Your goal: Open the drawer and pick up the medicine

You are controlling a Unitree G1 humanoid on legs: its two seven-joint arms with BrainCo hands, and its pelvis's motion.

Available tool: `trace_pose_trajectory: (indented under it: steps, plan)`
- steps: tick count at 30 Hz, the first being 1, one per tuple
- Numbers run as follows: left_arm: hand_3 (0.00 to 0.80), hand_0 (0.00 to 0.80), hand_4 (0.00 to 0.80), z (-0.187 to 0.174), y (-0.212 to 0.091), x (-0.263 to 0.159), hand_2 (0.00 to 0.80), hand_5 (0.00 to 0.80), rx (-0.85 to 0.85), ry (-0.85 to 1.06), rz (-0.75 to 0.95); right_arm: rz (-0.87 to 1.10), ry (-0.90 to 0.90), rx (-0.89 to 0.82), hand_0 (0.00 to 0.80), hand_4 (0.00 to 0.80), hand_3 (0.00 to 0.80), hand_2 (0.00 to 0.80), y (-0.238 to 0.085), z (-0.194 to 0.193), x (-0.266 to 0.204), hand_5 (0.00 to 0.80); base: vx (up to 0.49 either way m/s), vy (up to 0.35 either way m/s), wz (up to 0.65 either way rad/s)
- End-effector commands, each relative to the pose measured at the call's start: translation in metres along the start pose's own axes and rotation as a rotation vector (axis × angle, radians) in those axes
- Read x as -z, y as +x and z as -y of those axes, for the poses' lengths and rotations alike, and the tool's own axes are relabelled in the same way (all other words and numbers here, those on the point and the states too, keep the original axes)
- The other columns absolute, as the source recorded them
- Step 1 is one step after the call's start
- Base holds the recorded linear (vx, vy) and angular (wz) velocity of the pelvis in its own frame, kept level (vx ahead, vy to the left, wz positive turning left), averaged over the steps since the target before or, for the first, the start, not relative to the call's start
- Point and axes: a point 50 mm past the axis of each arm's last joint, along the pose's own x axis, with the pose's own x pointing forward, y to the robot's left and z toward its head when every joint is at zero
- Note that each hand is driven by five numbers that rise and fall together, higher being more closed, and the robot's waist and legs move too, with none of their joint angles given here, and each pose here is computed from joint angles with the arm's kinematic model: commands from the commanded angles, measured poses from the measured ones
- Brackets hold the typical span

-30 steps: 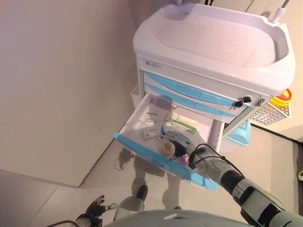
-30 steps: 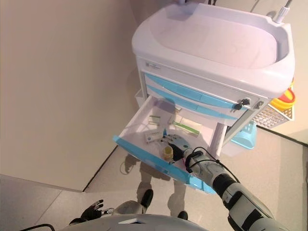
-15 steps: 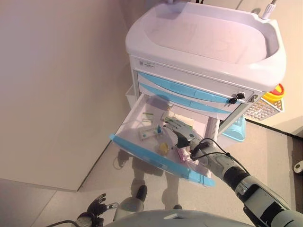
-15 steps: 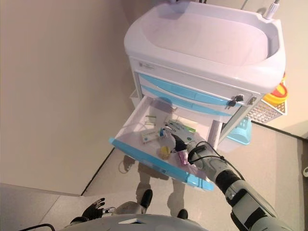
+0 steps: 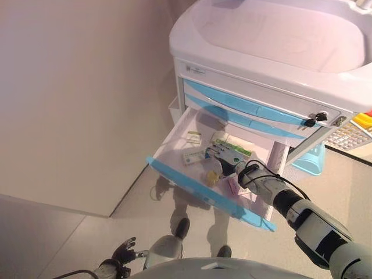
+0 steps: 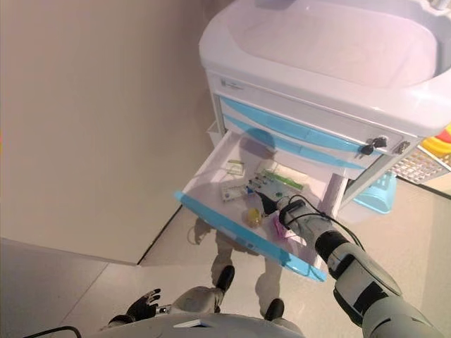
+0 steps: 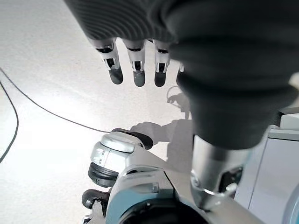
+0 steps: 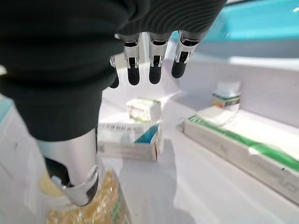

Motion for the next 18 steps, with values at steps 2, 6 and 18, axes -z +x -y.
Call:
trace_pose_trajectory:
  steps: [2, 6, 18]
  plan:
    - [0.000, 0.000, 0.000, -0.009, 0.006, -0.030, 0.000, 0.000, 0.010, 0.091, 0.098, 0.058, -0.111, 0.096, 0.000, 0.000, 0.000, 0.000, 0.023, 0.037, -0.004, 0.000, -0.031, -0.014, 0.03]
    - [0.000, 0.000, 0.000, -0.009, 0.007, -0.036, 0.000, 0.000, 0.011, 0.106, 0.121, 0.060, -0.131, 0.086, 0.000, 0.000, 0.000, 0.000, 0.024, 0.038, -0.002, 0.000, -0.005, -0.004, 0.01]
    - [0.000, 0.000, 0.000, -0.014, 0.008, -0.049, 0.000, 0.000, 0.003, 0.125, 0.159, 0.073, -0.173, -0.001, 0.000, 0.000, 0.000, 0.000, 0.021, 0.024, -0.003, 0.000, 0.000, 0.000, 0.00]
